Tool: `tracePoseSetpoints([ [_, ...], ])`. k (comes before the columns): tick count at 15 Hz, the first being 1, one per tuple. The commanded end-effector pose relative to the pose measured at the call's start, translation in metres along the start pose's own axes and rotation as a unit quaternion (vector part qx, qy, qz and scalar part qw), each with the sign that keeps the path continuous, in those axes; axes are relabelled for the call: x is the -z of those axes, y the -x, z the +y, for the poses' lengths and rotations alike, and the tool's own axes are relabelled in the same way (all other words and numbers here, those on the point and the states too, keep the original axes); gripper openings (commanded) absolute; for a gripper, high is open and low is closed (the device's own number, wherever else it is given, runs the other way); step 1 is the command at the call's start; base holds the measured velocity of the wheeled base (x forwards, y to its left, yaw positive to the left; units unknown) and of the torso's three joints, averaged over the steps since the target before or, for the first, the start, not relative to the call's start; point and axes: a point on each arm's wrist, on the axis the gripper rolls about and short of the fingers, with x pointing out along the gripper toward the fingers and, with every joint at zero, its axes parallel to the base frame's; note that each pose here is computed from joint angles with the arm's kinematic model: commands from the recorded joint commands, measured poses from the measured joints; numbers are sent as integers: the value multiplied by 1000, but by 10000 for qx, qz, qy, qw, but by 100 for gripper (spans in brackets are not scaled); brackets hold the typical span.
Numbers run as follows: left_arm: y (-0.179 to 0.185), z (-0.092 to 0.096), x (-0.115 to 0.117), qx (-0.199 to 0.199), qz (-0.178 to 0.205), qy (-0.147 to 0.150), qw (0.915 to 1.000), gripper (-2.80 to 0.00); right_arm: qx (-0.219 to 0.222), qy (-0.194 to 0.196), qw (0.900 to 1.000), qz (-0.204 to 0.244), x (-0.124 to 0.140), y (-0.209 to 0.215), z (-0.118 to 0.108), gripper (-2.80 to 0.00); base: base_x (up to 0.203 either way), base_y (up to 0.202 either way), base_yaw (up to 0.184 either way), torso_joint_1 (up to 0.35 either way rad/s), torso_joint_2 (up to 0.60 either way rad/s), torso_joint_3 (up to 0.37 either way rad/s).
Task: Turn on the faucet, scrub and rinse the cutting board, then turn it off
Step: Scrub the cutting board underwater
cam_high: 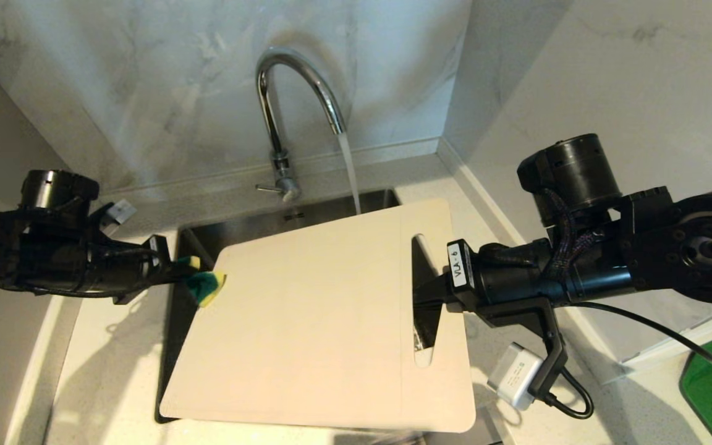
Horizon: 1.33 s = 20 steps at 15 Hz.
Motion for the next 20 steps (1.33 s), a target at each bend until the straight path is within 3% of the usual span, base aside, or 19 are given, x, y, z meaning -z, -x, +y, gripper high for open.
tracePoseSetpoints([
  [1,14,-24,-5,328,-184,-59,9993,-280,9,63,10000,-19,0,0,0,-280,0,0,0,0,0,0],
  [6,42,-117,5,1393,15,34,9902,-280,3,51,10000,-50,-2,-1,1,-280,0,0,0,0,0,0],
  [8,45,-144,10,1744,145,111,9845,-280,-2,41,10000,-73,-3,-2,1,-280,0,0,0,0,0,0],
  [15,-6,-203,38,1945,292,-149,9804,-280,33,71,9995,-291,-12,-10,-2,-280,0,0,0,0,0,0],
  [18,-25,-214,49,1887,377,-232,9810,-280,35,74,9996,-288,-14,-9,-2,-280,0,0,0,0,0,0],
  [20,-28,-210,48,1806,380,-214,9826,-280,19,50,9995,-313,-16,-9,0,-280,0,0,0,0,0,0],
])
